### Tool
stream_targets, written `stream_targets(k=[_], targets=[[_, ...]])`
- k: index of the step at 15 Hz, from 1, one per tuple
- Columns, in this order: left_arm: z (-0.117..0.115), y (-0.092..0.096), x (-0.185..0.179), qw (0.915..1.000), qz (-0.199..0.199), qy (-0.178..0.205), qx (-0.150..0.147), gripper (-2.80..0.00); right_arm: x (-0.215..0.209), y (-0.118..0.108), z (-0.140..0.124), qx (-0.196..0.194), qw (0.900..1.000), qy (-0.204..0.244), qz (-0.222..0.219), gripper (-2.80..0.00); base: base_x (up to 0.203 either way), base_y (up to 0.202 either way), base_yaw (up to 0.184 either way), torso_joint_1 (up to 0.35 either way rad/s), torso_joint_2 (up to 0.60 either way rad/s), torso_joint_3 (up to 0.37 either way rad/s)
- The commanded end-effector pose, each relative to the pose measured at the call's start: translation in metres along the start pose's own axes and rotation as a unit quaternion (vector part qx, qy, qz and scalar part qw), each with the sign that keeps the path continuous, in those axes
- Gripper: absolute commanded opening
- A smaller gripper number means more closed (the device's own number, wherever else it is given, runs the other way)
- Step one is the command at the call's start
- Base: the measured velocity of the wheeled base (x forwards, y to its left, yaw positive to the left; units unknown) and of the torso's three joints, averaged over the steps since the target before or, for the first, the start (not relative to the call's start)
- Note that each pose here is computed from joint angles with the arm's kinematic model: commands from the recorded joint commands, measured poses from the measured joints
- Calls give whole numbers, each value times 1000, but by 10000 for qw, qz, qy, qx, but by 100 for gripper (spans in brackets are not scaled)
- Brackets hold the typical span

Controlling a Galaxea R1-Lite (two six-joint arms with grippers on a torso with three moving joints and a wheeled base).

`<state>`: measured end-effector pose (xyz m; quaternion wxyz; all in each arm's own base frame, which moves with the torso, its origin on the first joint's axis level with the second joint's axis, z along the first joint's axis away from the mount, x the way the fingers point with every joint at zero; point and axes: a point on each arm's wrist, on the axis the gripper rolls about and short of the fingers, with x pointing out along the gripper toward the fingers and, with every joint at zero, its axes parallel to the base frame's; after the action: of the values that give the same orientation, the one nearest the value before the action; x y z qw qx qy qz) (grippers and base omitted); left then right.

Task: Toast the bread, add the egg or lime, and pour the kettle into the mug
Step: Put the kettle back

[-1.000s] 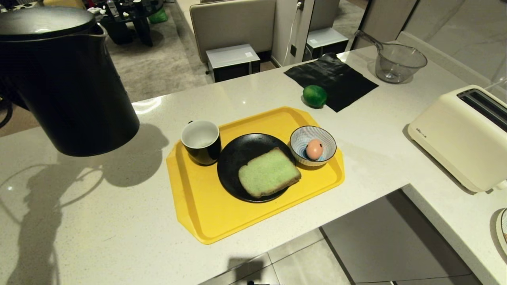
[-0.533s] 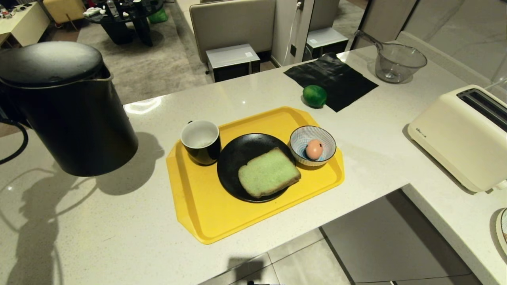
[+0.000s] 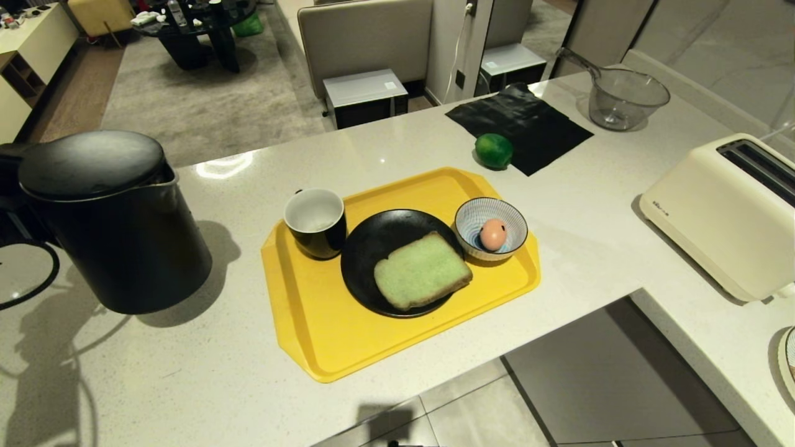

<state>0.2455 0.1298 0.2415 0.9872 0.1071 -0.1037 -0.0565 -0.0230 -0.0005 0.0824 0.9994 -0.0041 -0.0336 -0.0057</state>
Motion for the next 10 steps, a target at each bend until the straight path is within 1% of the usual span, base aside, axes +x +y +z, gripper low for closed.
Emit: stream_targets(k=[1, 4, 10], targets=[[-21, 7, 7, 9999, 9, 119, -83, -280, 2, 0, -7, -3, 9999, 136, 3, -280, 0, 0, 0, 0, 0, 0], [-35, 12, 14, 10000, 26, -19, 30, -280, 2, 0, -7, -4, 9999, 137, 3, -280, 0, 0, 0, 0, 0, 0], [-45, 15, 19, 10000, 22, 43, -11, -280, 2, 0, -7, -3, 9999, 131, 3, -280, 0, 0, 0, 0, 0, 0]])
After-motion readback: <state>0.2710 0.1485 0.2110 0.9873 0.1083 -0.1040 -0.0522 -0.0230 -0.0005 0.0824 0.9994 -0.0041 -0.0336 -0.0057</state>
